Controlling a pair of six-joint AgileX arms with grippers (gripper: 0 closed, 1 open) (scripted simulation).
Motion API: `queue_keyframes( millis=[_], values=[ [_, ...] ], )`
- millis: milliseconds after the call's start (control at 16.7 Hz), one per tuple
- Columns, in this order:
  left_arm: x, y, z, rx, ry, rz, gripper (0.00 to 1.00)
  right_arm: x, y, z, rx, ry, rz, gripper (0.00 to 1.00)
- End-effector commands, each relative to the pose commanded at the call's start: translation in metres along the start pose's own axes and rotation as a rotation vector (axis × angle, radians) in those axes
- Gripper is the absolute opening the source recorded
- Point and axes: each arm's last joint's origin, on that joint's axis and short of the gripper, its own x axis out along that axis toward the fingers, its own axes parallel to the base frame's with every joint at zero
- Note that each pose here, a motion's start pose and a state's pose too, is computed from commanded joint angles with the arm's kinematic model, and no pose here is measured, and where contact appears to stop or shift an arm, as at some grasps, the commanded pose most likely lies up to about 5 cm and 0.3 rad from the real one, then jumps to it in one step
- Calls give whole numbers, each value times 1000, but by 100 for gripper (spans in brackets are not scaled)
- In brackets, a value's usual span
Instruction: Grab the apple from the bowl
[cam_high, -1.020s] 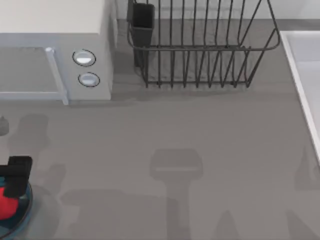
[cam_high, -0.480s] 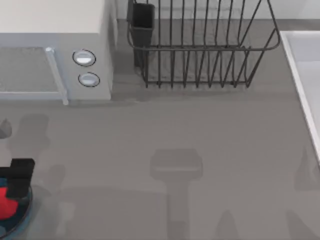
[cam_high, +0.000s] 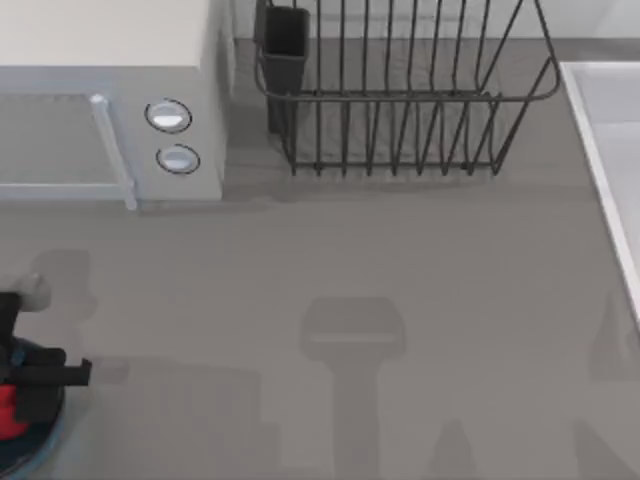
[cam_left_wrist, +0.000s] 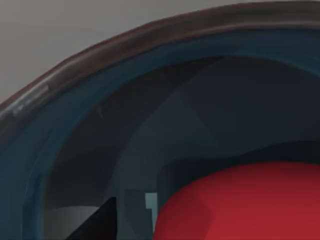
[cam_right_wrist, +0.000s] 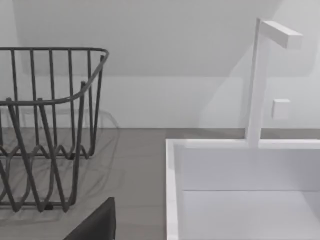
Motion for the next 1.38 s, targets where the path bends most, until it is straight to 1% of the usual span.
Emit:
queue_keyframes(
  millis=[120, 360, 1140, 1200, 1380],
  values=[
    [11, 0, -4, 0, 13, 0, 100, 0, 0, 0, 0, 0, 0, 100],
    [13, 0, -5, 1, 16, 0, 100, 0, 0, 0, 0, 0, 0, 100],
    [13, 0, -5, 1, 16, 0, 2, 0, 0, 0, 0, 0, 0, 100],
    [13, 0, -5, 1, 16, 0, 0, 0, 0, 0, 0, 0, 0, 100],
    [13, 0, -5, 1, 16, 0, 0, 0, 0, 0, 0, 0, 0, 100]
  ],
)
